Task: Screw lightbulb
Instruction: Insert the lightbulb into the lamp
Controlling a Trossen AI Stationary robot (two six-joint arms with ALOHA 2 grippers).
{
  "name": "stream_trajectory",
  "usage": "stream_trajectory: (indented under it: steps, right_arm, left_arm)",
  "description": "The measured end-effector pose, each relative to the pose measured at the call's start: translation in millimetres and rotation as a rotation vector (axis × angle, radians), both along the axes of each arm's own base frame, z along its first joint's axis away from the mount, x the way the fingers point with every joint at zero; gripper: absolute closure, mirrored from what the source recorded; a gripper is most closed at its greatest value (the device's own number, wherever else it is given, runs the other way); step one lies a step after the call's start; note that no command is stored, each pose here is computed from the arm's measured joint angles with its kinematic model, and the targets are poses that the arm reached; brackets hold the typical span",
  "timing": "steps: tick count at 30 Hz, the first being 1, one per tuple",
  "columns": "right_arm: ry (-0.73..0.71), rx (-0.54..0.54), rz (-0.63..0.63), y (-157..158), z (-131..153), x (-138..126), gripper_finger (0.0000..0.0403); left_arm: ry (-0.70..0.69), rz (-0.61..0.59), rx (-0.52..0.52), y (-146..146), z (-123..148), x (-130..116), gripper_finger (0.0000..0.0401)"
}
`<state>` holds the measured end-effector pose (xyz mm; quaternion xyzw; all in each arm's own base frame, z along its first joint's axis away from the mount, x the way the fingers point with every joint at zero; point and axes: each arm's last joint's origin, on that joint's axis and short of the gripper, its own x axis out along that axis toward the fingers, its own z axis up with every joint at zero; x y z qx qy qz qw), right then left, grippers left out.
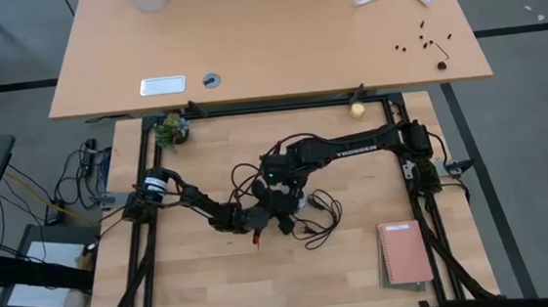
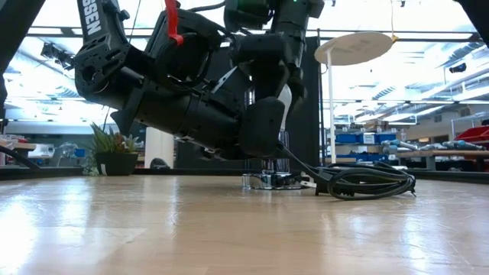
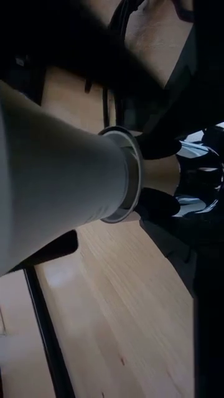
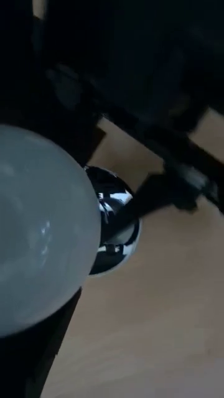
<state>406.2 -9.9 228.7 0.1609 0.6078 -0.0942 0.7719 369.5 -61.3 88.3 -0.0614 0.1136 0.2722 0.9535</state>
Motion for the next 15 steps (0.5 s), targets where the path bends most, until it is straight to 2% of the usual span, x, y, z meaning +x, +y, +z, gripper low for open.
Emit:
stream_trajectory:
  steps: [4,12,15]
  right_arm:
    - [-0.008,0.013,0.115,0.3,0.1,-0.1,0.0007]
    - [-0.008,-0.013,0.351,1.0,1.0,-2.3,0.0005]
    - [0.000,-0.075,0.413,0.0,6.1,-2.5,0.0005]
  left_arm:
    - [0.002,-0.005,0.000,-0.4,-0.2,0.0,0.0199]
    - [0.005,-0.008,0.002,-0.4,-0.3,0.0,0.0199]
    - [0.006,-0.009,0.003,-0.5,-0.3,0.0,0.0199]
